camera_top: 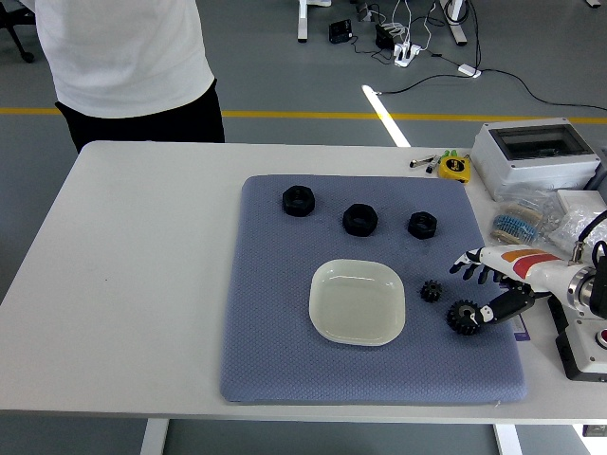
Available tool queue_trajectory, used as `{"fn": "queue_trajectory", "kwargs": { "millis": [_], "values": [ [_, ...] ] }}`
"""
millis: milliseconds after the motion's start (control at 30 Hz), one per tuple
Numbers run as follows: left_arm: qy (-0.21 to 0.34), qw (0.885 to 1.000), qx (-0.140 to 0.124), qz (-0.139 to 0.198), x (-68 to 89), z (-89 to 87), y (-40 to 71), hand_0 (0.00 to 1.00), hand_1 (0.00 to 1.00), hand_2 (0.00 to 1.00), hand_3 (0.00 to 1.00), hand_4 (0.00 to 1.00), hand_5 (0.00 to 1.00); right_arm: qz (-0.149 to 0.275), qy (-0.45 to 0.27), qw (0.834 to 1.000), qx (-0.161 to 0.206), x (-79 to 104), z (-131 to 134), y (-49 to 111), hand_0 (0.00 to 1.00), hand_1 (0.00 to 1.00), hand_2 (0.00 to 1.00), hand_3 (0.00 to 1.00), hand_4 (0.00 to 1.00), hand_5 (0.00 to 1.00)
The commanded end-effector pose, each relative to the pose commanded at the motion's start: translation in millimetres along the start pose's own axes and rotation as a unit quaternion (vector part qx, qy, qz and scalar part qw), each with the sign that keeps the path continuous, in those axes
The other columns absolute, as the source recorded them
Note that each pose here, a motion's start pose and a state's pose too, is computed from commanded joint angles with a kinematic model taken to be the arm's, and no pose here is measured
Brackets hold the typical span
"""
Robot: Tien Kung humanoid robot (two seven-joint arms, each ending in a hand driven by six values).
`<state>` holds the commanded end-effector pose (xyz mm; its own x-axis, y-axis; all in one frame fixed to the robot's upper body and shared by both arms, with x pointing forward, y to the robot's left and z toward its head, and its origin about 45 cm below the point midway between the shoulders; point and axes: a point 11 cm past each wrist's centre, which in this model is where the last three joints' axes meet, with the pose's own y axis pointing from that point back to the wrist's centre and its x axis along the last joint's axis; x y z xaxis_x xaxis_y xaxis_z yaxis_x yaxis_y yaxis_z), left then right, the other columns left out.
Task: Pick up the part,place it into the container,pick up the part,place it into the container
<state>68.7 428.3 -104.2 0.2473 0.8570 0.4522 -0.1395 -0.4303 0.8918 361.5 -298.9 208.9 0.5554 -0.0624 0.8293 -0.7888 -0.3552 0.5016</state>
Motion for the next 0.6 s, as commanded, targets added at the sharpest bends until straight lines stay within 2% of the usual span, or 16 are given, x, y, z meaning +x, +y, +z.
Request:
{"fn": "queue_trajectory", "kwargs": {
  "millis": [167,600],
  "values": [
    [0.002,1.000,0.000,0.000,0.1,0.3,0.0,0.711,0.648,0.668,0.581,0.677,0.634,-0.012,0.001,1.000,-0.002,-8.6,1.5,-0.3,0.524,0.588,0.685,0.782,0.998,0.446],
    [0.003,1.000,-0.001,0.000,0.0,1.1,0.0,0.710,0.649,0.669,0.581,0.678,0.636,-0.002,-0.003,1.000,-0.014,-16.5,10.9,-5.3,0.497,0.570,0.669,0.761,0.998,0.444]
  ]
}}
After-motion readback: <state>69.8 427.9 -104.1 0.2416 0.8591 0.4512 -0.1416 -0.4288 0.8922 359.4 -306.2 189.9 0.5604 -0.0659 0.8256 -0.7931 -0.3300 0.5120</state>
